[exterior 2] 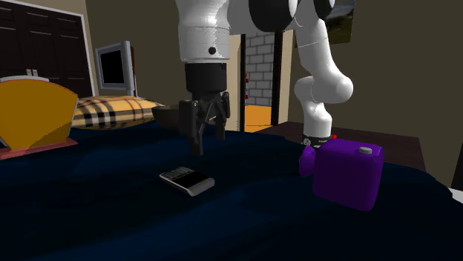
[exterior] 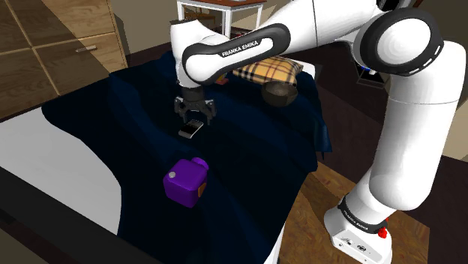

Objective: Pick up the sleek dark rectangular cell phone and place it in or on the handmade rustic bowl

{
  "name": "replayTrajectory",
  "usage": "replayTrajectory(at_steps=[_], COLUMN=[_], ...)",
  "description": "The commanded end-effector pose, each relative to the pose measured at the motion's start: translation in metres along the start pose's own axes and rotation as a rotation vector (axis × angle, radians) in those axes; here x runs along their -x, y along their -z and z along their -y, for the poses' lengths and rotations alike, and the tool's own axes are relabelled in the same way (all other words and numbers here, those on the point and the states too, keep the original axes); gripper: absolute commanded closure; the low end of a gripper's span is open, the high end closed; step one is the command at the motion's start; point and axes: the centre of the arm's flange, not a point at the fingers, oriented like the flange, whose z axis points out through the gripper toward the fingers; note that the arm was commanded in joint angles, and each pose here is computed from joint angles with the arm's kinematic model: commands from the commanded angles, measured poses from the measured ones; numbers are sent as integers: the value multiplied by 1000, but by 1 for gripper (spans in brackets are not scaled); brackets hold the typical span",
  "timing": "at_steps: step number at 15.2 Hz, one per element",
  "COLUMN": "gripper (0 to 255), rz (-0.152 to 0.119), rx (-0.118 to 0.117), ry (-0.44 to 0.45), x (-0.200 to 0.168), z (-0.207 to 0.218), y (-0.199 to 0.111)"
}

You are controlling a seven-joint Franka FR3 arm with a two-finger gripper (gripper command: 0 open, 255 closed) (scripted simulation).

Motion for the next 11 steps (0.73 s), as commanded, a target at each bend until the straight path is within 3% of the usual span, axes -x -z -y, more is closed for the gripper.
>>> replayTrajectory(at_steps=[1,3,11], gripper=[0,0,0], rz=[-2,-3,-3], rx=[-6,-11,-11], ry=[-62,-120,-122], x=[-10,-24,-25], z=[21,41,42], y=[-11,-19,-60])
